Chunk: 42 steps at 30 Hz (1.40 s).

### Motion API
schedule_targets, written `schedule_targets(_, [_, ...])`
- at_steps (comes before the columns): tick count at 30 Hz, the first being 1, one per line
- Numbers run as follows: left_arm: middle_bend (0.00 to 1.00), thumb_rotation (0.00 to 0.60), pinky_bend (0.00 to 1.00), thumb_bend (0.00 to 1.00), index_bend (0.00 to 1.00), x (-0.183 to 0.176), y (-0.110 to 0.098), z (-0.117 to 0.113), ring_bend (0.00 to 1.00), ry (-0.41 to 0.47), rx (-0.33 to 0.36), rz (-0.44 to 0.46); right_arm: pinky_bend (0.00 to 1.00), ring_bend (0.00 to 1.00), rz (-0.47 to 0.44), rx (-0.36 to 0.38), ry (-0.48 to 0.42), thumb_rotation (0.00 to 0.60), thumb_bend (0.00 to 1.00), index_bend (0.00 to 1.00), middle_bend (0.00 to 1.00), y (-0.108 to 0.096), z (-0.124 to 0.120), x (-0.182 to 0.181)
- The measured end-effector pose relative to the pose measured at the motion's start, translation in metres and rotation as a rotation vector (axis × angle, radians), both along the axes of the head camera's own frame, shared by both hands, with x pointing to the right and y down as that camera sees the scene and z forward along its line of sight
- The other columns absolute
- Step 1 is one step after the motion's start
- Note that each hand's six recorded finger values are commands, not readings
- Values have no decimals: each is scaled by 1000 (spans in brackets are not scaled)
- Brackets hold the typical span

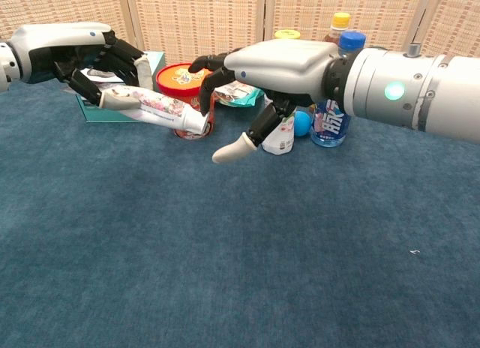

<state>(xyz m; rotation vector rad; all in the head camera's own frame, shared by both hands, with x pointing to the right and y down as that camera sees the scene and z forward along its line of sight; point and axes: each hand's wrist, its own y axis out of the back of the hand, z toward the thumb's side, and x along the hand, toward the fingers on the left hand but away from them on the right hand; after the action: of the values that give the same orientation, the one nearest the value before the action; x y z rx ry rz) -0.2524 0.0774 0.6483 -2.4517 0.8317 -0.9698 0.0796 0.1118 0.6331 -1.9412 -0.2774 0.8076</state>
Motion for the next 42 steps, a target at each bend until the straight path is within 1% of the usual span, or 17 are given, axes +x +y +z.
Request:
schedule_targets(15, [614,600,254,495,671,-1,-2,-1,437,7,-7,-9,0,0,0,-3,7,267,0,334,0,1,3,1])
schedule_targets(23, [614,600,255,494,671,-2,-6,-3,438,28,-27,-33,0,0,-2,-5,10,268,0,331,0,3,6,2])
schedule_targets(32, [614,600,255,494,671,-4,-8,-6,438,37,-35,-46,0,0,-8,-9,20,268,0,329,0,6,10,3])
schedule_targets(42, [615,600,255,495,671,-6,-9,-6,439,57,-60,-70,0,0,-19,-1,25,267,0,327,0,10,14,2])
